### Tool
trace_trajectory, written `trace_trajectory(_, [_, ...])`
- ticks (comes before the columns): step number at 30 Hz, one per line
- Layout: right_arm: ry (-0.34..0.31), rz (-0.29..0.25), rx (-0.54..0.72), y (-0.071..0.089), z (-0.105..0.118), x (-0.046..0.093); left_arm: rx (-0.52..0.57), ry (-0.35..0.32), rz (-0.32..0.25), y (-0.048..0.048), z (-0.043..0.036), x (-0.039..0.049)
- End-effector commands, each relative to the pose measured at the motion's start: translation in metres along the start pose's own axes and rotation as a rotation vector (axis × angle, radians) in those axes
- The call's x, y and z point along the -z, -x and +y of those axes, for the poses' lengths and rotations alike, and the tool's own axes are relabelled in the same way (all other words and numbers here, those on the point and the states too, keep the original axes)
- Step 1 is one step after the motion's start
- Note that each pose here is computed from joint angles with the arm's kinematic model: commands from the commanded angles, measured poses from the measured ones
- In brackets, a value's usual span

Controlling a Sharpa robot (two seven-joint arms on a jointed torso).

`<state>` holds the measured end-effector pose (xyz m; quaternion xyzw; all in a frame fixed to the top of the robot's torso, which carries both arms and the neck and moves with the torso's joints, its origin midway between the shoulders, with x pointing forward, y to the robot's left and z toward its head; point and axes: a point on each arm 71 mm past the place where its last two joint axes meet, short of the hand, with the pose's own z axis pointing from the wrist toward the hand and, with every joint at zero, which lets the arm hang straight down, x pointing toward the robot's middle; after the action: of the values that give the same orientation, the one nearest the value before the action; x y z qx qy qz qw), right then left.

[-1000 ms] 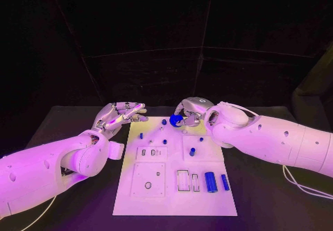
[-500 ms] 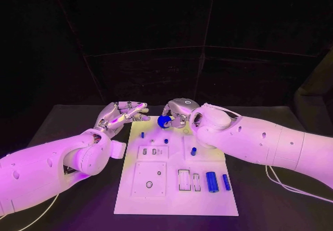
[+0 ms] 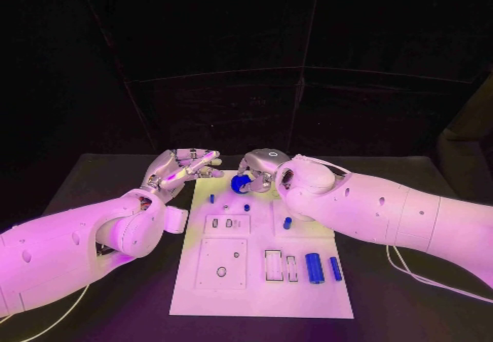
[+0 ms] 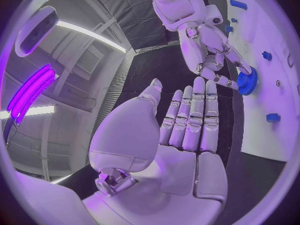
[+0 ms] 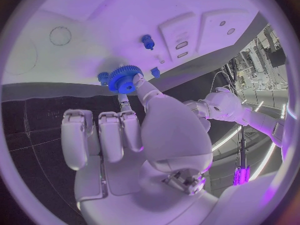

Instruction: Assemble the parts on the task board

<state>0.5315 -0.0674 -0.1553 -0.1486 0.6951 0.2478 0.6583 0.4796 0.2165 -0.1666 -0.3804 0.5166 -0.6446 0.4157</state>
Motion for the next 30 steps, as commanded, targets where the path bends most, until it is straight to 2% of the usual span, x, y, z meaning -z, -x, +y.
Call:
trace_trajectory(1, [-0.012, 0.021, 0.017, -0.001, -0.001, -0.001, 0.003, -0.009, 0.014, -0.0014, -0.0016, -0.0007])
trace_trajectory(22, [-0.03, 0.061, 0.026, -0.01, -0.004, -0.001, 0.002, -0.007, 0.013, -0.0005, -0.0018, -0.0004])
trace_trajectory(26, [-0.024, 0.027, 0.008, -0.008, -0.007, 0.002, 0.001, -0.007, 0.013, -0.0002, -0.0018, -0.0004])
trace_trajectory(30, [-0.002, -0.055, -0.044, 0.0, -0.013, 0.011, 0.0, -0.007, 0.011, 0.0008, -0.0018, -0.0003])
